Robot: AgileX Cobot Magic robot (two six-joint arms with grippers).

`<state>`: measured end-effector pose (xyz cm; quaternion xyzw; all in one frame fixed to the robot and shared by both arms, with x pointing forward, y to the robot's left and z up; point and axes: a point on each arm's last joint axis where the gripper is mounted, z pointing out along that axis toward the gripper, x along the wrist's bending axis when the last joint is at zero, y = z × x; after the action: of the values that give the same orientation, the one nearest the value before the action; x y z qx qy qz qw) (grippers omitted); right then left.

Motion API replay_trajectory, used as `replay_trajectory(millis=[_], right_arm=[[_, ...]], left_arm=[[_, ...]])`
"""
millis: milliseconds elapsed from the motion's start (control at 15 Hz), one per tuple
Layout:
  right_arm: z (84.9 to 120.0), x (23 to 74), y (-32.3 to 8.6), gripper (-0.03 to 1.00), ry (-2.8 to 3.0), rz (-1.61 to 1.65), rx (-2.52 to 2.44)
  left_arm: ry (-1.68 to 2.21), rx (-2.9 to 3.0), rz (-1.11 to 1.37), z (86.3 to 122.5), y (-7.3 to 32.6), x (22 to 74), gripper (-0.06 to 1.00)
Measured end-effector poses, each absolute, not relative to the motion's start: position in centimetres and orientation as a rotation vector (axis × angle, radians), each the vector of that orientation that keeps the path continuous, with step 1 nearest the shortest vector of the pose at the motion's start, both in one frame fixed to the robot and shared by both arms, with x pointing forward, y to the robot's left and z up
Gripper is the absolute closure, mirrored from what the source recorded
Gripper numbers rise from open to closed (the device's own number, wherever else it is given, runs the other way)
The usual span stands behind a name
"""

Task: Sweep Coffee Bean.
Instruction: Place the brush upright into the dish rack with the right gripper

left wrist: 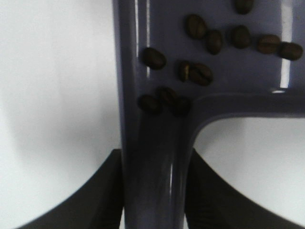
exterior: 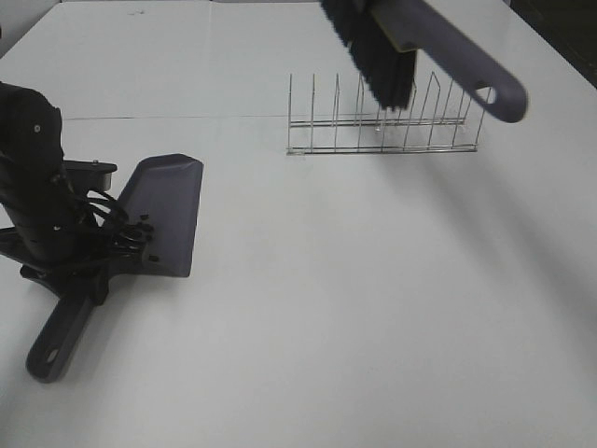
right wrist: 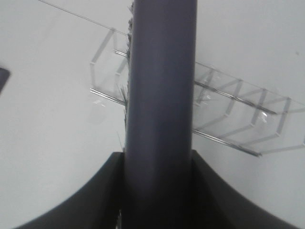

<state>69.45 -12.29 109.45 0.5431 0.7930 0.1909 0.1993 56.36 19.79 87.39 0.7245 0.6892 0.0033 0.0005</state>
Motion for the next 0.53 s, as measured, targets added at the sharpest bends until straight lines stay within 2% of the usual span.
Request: replay_trajectory(millis=[200,533], right_arm=[[108.7,69.3,-20.2,0.70,2.150,0.380,1.698],[102.2,68.0,-28.2,0.70,2.165,0.157,2.017]], left_arm=[[2.165,2.274,0.009,87.4,19.8,56.4,0.63],[2.170,2.267,0.003,87.4,19.7,56.3,0.63]])
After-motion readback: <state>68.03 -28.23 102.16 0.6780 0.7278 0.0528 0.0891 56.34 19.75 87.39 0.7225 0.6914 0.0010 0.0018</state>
